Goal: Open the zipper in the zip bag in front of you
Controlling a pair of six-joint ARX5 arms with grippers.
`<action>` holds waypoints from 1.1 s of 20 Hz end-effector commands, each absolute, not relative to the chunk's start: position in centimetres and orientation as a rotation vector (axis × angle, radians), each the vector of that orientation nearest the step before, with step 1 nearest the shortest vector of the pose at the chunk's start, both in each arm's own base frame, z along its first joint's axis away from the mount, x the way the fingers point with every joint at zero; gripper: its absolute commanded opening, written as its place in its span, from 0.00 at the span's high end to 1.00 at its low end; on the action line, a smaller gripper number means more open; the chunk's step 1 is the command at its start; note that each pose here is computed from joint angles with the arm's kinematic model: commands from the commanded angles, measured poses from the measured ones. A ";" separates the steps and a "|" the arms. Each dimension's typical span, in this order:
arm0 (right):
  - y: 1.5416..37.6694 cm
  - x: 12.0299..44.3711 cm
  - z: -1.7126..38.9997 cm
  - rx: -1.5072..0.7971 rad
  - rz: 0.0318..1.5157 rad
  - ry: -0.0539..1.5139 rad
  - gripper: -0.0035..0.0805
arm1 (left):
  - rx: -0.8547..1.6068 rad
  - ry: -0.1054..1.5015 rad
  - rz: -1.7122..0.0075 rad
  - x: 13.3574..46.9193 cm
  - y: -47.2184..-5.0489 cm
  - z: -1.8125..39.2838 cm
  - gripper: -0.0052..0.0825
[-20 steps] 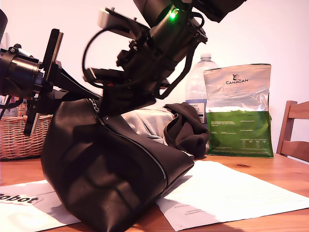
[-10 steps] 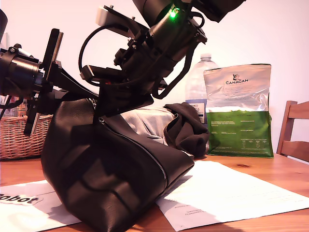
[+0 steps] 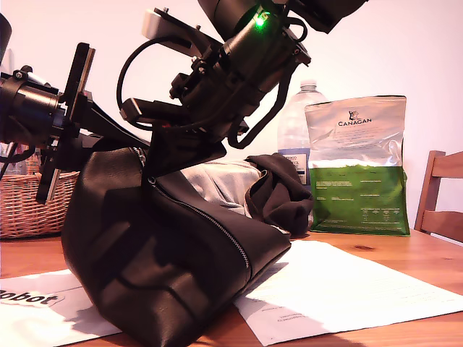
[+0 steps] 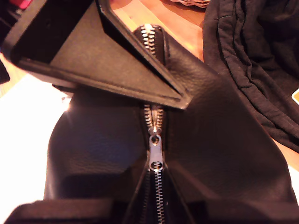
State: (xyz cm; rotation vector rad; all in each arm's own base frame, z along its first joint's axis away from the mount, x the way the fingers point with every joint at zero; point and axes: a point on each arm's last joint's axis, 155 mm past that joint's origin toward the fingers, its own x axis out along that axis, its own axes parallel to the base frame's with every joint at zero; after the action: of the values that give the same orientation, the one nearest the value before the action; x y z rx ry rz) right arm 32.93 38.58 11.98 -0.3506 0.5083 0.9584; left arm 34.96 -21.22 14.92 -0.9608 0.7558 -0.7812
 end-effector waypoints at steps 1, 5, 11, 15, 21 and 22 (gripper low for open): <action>38.9 32.6 13.1 -0.349 0.968 0.486 0.90 | -0.953 0.735 -0.805 34.9 -21.4 15.5 0.97; 38.8 32.6 12.9 -0.351 0.967 0.494 0.93 | -0.951 0.727 -0.810 34.9 -21.4 15.7 0.97; 38.7 32.6 12.9 -0.352 0.966 0.495 0.96 | -0.950 0.725 -0.811 34.9 -21.4 15.7 0.97; 38.9 32.7 13.2 -0.354 0.969 0.476 0.74 | -0.950 0.726 -0.813 34.9 -21.4 15.7 0.97; 39.1 32.7 13.4 -0.365 0.978 0.459 0.75 | -0.949 0.730 -0.822 34.8 -21.5 15.8 0.97; 39.1 32.8 13.5 -0.363 0.978 0.454 0.77 | -0.949 0.730 -0.822 34.8 -21.5 15.8 0.97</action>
State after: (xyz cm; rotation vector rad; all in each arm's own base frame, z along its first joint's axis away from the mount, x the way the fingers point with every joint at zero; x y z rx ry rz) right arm 32.95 38.62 12.04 -0.3732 0.4934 0.9666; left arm 34.96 -21.28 15.21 -0.9572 0.7452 -0.7931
